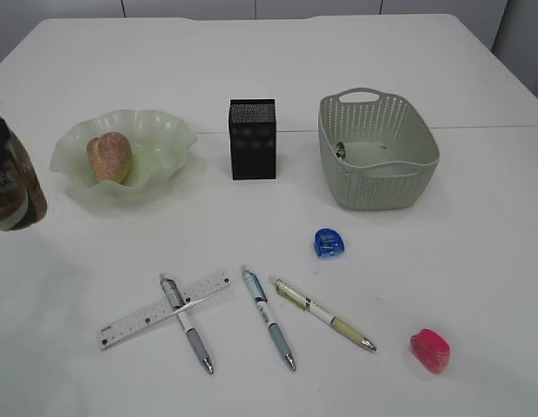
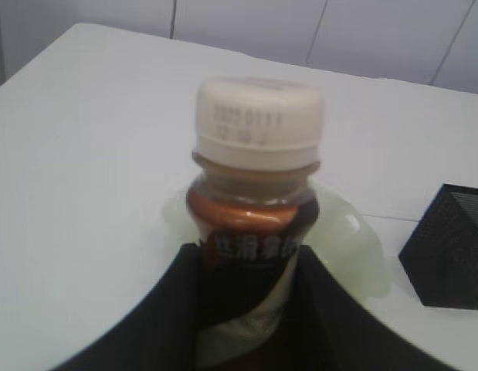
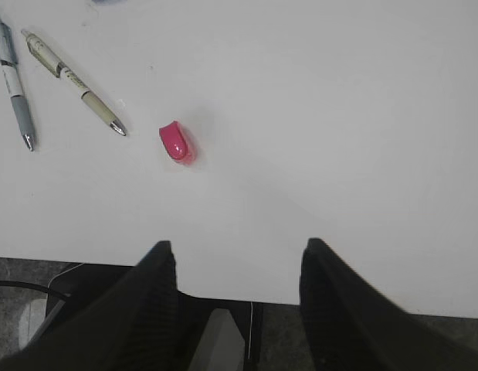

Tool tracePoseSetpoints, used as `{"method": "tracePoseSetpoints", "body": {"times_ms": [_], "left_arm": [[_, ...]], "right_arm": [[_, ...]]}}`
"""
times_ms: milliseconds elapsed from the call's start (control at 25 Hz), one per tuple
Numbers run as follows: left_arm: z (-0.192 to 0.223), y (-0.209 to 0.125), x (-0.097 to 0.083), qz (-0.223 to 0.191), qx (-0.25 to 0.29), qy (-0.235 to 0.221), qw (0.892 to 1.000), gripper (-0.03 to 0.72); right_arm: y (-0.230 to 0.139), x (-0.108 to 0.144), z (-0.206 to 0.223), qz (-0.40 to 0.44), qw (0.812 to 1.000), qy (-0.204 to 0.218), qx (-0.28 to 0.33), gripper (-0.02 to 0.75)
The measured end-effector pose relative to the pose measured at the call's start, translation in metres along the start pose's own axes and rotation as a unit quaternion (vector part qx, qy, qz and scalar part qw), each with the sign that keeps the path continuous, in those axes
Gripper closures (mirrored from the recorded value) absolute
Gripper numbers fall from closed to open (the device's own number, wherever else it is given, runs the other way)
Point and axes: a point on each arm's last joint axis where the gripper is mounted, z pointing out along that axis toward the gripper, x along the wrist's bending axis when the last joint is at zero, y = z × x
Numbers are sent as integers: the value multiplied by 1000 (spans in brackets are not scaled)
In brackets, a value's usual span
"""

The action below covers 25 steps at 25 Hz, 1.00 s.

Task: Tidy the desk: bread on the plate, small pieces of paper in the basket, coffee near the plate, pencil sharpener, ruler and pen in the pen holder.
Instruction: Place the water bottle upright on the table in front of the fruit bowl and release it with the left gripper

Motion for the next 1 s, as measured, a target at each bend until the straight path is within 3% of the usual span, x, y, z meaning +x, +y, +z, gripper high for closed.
{"method": "tracePoseSetpoints", "body": {"times_ms": [160,320,680,1000], "left_arm": [[11,-16,-5,34,3,-45,998,479],[21,-32,-4,37,-5,-66,997,479],[35,-75,4,56,34,-68,996,479],[37,-83,6,68,45,-68,994,478]], "right_arm": [[0,0,0,0,1000,0,0,323],[0,0,0,0,1000,0,0,323],[0,-3,0,-5,1000,-16,-2,323],[0,-3,0,-5,1000,-16,-2,323]]}}
